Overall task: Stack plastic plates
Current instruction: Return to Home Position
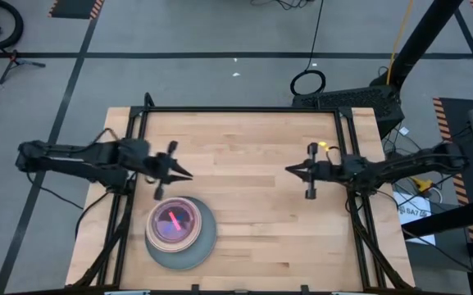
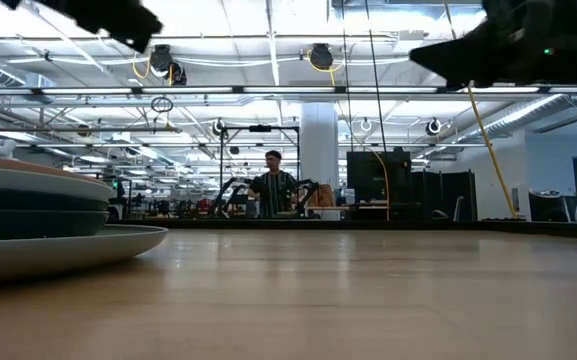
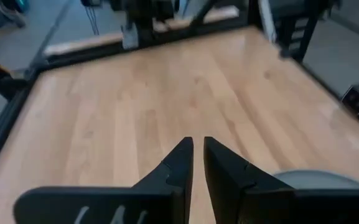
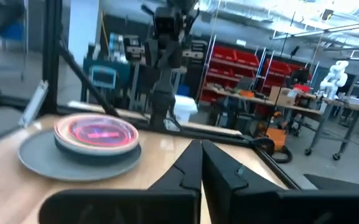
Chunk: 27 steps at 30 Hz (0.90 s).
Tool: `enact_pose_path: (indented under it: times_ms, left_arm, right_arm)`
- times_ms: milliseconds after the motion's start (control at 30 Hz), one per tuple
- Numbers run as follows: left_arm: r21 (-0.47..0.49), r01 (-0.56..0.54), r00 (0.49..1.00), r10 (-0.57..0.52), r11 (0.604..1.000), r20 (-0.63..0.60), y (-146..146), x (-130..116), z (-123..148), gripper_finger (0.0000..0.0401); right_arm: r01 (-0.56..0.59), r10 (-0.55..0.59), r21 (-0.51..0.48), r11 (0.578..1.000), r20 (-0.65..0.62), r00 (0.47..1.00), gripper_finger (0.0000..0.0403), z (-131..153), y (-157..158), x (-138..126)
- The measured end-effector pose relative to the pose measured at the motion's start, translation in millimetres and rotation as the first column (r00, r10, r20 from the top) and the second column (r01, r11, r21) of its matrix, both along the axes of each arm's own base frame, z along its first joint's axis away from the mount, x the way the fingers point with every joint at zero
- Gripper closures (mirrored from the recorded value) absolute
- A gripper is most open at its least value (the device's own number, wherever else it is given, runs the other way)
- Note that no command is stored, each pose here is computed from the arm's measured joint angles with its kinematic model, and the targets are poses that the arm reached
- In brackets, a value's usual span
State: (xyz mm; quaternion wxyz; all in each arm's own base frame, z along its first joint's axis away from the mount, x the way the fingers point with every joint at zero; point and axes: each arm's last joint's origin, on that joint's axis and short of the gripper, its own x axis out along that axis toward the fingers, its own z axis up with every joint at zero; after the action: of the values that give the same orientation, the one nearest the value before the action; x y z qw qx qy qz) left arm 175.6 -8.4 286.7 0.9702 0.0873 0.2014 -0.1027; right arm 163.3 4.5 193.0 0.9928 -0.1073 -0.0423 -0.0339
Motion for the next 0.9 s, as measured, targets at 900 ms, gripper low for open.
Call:
enact_pose_path:
  times_ms: [900]
  left_arm:
    - [-0.195, -0.057, 0.882, 0.141, 0.979, 0.450, 5, -104, -43, 0.0355]
  right_arm:
    - [0.113, -0.124, 0.095, 0.989, 0.119, 0.985, 0.0403, -2, -6, -53]
